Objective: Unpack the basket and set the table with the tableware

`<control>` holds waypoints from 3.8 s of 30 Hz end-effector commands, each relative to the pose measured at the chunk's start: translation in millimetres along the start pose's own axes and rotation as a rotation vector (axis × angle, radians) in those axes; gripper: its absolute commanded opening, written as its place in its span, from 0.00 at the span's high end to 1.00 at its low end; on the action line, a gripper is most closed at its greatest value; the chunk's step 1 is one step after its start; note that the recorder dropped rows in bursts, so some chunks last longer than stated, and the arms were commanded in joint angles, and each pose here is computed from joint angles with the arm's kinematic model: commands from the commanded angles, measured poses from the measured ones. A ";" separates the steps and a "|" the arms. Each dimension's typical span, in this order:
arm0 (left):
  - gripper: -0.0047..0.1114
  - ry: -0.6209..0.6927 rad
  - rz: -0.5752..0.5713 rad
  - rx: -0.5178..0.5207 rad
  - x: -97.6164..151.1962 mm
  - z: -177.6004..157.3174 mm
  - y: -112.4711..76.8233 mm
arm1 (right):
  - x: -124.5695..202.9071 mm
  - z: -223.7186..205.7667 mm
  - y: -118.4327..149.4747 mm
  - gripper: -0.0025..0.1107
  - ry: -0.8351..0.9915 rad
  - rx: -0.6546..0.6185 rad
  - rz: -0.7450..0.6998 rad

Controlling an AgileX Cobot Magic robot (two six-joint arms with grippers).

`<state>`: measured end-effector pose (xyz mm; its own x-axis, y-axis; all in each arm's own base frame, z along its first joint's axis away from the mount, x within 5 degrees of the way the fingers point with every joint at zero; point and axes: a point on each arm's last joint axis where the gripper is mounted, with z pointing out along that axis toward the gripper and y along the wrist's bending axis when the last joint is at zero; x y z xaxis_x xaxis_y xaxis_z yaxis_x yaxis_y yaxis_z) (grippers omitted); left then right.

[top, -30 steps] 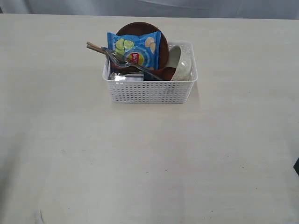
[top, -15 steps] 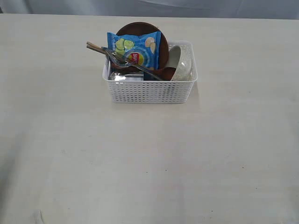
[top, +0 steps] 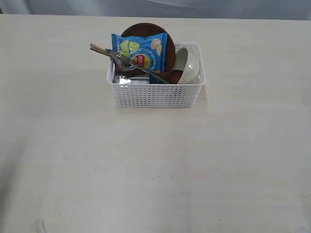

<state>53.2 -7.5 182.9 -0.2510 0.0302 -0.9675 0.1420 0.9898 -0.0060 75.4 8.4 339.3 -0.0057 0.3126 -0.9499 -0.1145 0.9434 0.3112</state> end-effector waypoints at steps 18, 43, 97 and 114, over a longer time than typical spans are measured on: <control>0.96 0.000 0.007 0.005 0.6 -0.1 -0.2 | -5.4 167.3 51.9 0.52 1.004 -0.010 -0.198; 0.96 0.000 0.007 0.005 0.6 -0.1 -0.2 | 154.4 275.9 150.7 0.52 1.290 0.164 -0.550; 0.96 0.000 0.007 0.005 0.6 -0.1 -0.2 | 241.9 284.4 223.1 0.54 1.134 -0.397 -1.064; 0.96 0.000 0.000 0.008 0.6 -0.1 -0.5 | 232.7 283.0 217.9 0.98 1.152 -0.350 -1.145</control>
<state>53.1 -7.5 182.7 -0.2533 0.0305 -0.9669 0.1420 0.9899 -0.0060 329.3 320.3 183.9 -0.4338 -0.8720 -0.2267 -0.7882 0.4892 -0.3735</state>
